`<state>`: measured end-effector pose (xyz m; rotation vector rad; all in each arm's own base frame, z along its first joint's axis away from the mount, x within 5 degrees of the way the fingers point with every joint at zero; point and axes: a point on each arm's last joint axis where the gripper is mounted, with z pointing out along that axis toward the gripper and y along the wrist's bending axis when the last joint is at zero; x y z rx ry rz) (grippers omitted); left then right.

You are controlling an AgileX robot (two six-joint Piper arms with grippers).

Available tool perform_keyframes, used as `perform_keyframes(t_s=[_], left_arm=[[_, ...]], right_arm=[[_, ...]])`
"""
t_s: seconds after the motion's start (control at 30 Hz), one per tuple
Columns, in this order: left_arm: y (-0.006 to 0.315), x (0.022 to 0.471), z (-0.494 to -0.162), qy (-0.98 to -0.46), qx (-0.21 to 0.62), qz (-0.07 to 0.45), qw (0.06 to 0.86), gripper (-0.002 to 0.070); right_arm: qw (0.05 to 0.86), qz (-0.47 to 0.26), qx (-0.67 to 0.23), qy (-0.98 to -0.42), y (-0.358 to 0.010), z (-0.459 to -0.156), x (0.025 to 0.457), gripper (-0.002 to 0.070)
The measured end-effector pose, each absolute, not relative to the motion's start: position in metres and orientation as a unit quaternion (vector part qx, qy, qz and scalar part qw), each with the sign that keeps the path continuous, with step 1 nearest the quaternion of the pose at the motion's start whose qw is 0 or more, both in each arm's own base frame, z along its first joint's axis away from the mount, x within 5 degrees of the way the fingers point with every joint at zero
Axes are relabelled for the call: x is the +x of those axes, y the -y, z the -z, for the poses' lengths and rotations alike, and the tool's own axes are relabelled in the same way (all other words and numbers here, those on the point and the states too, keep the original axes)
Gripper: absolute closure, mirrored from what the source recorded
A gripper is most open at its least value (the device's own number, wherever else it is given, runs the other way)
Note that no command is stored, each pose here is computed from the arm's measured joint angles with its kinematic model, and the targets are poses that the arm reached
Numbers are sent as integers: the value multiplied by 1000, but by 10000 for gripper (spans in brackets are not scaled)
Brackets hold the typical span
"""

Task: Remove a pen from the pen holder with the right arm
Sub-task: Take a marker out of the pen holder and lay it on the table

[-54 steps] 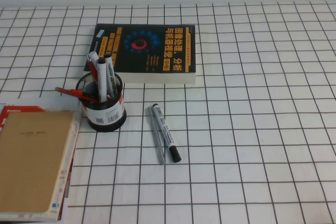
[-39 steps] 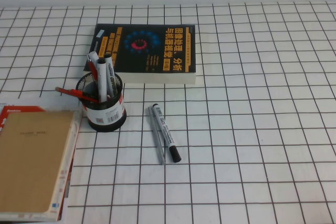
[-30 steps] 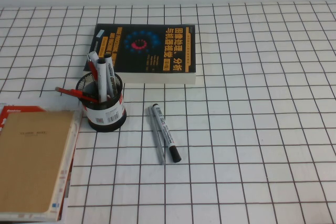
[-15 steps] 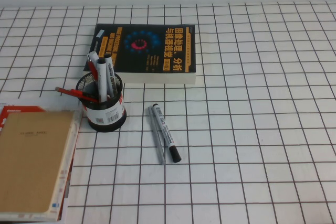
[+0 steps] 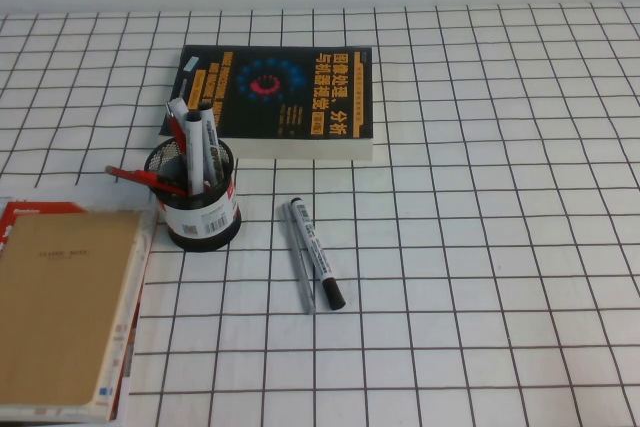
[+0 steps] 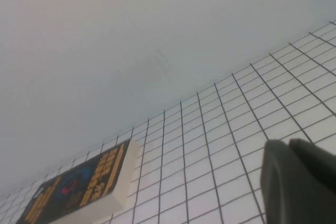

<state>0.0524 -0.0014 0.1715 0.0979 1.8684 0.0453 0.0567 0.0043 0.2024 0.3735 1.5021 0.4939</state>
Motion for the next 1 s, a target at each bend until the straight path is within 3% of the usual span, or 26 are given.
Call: perform_keyframes(t_s=[0.17,0.3,0.53,0.73,1.0], left_arm=[[1,52,-171,-804,42,-19,593,679],[1,52,-171,-804,42,-19,593,680],[1,52,-171,-804,42,-19,593,679],[1,52,-171,-804,42,-19,593,679],[1,52,-171,-804,42,-19,593,679]], right_arm=[[687,-239,187,-660,-4,-204,57,692],[660,-253,183,-684,-8,-200,56,692],[574,-269,142,-760,-21,-246,64,692],[477,-239,87,-841,-30,-281,94,692],[365,-192,20,-911,-35,-284,143,692]])
